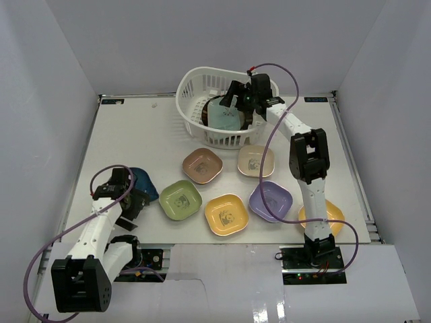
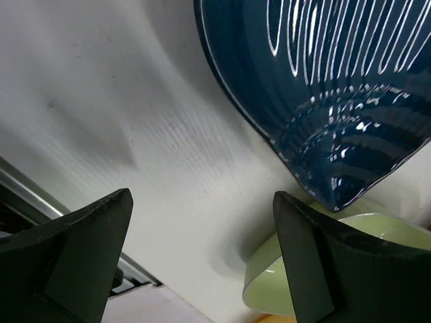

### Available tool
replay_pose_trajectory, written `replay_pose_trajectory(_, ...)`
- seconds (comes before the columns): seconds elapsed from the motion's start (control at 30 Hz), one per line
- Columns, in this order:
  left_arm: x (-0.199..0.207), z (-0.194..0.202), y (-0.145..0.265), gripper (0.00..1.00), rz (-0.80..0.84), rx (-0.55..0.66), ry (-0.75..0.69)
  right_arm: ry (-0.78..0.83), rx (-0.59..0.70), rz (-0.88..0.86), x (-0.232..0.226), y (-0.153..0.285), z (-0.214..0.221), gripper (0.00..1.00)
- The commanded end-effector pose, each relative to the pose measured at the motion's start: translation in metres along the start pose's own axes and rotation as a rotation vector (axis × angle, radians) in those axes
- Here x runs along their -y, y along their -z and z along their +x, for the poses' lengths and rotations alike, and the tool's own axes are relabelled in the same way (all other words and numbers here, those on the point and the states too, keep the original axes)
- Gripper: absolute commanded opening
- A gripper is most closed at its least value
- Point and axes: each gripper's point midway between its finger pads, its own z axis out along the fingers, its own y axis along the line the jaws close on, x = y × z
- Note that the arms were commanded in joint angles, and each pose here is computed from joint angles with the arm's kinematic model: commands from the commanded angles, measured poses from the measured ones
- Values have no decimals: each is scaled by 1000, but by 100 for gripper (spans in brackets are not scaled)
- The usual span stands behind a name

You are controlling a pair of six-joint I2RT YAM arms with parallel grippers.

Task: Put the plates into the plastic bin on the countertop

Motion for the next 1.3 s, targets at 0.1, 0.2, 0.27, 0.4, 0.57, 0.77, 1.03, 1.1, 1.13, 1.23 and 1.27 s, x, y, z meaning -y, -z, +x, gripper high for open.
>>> replay_pose_trajectory(0.1, 33, -38, -4, 92, 123, 145, 188, 197, 90, -235, -99, 61, -49, 97)
replay_pose_trajectory(0.2, 41, -47, -11, 88, 170, 189, 215, 239, 70, -268, -108, 73, -41, 97)
replay_pose_trajectory(0.27, 39, -46, -21, 87, 167, 195, 213, 253, 59, -282, -110, 77, -37, 98)
replay_pose_trajectory(0.4, 41, -46, -35, 83, 158, 181, 223, 264, 45, -267, -104, 78, -29, 98)
replay_pose_trajectory(0.57, 41, -51, -44, 63, 144, 195, 220, 247, 25, -266, -101, 74, -23, 98)
replay_pose_trajectory(0.77, 50, -63, -40, 12, 237, 251, 173, 252, 16, -271, -104, 83, -15, 98)
replay_pose_trajectory(1.03, 102, -119, 56, 0, 512, 487, 82, 281, -9, -368, -138, 126, 19, 98)
replay_pose_trajectory(1.1, 114, -130, 86, 0, 601, 557, 62, 306, -24, -402, -159, 136, 43, 98)
replay_pose_trajectory(1.13, 120, -135, 103, 0, 646, 581, 58, 318, -34, -412, -168, 138, 52, 98)
replay_pose_trajectory(1.23, 140, -127, 131, 0, 763, 554, 3, 348, -68, -463, -202, 141, 88, 98)
replay_pose_trajectory(1.27, 151, -115, 142, 0, 839, 519, -39, 346, -68, -472, -210, 141, 94, 98)
